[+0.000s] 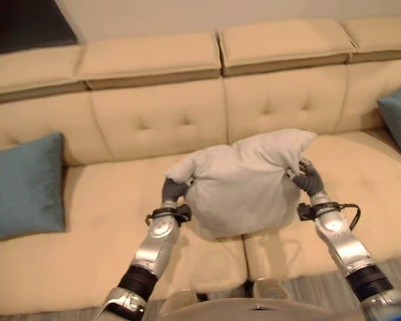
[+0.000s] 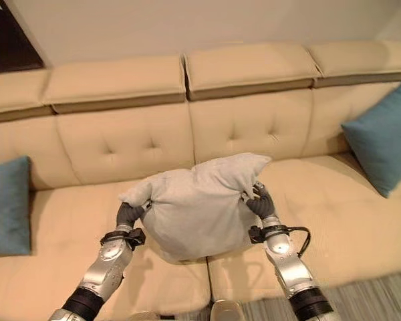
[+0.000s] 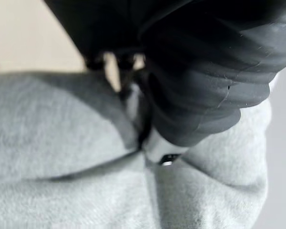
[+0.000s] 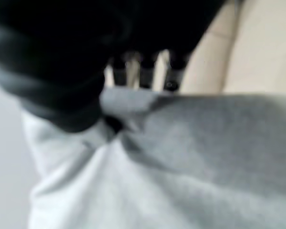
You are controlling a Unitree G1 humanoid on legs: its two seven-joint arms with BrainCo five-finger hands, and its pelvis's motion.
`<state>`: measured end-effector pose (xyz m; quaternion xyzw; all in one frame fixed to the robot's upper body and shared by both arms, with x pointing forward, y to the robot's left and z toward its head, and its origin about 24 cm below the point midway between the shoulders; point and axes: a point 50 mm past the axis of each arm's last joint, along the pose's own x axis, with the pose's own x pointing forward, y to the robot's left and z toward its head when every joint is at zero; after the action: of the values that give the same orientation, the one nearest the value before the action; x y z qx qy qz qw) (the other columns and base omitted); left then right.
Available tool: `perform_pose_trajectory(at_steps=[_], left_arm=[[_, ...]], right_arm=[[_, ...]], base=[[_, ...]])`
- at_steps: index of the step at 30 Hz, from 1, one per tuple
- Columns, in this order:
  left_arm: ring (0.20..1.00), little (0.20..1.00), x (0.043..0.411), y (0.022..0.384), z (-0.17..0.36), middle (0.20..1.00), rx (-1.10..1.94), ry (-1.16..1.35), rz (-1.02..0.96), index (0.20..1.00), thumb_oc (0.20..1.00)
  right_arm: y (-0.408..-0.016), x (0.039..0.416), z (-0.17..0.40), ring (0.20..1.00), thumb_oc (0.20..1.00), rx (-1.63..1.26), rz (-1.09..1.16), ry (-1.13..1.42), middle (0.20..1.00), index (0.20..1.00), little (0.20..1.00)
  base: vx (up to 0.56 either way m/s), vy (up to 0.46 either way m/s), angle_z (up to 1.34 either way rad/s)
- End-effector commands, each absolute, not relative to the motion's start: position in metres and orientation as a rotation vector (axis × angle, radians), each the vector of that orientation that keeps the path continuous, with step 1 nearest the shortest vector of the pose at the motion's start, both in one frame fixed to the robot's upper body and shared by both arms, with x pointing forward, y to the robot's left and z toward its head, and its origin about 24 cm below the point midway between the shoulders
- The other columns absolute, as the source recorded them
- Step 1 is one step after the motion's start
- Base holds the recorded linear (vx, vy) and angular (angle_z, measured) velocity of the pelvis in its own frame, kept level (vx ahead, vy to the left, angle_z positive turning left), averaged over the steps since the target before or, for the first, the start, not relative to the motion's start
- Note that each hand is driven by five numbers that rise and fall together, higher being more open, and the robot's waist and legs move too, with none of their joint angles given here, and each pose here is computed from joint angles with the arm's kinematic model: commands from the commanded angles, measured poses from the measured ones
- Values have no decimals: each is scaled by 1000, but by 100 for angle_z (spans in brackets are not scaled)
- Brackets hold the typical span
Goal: Pick up all the scattered cushions and arrange them neatly on the sofa.
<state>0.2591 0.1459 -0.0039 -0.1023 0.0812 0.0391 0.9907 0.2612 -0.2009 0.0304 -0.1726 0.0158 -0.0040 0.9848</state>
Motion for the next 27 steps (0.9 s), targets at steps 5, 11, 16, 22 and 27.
perform_pose_trajectory(at_steps=[5, 11, 16, 22, 27], left_arm=[[200, 200, 285, 118, 49, 200, -244, -81, -70, 200, 200], [200, 200, 284, 119, 52, 200, -226, -97, -79, 200, 200], [200, 200, 284, 127, 53, 200, -208, -103, -57, 200, 200], [200, 200, 286, 132, 53, 200, -199, -107, -34, 200, 200], [200, 200, 285, 138, 52, 200, -194, -103, -18, 200, 200]], right_arm=[[-171, 274, 75, 200, 200, -227, 54, -240, 200, 200, 200], [-171, 275, 75, 200, 200, -224, 47, -240, 200, 200, 200], [-165, 278, 75, 200, 200, -229, 62, -243, 200, 200, 200], [-157, 281, 76, 200, 200, -235, 84, -248, 200, 200, 200], [-159, 282, 75, 200, 200, -236, 76, -241, 200, 200, 200]], base=[[65, 38, 37], [14, 105, -26], [-28, 97, -25], [-86, 31, -22], [-12, -83, -20]])
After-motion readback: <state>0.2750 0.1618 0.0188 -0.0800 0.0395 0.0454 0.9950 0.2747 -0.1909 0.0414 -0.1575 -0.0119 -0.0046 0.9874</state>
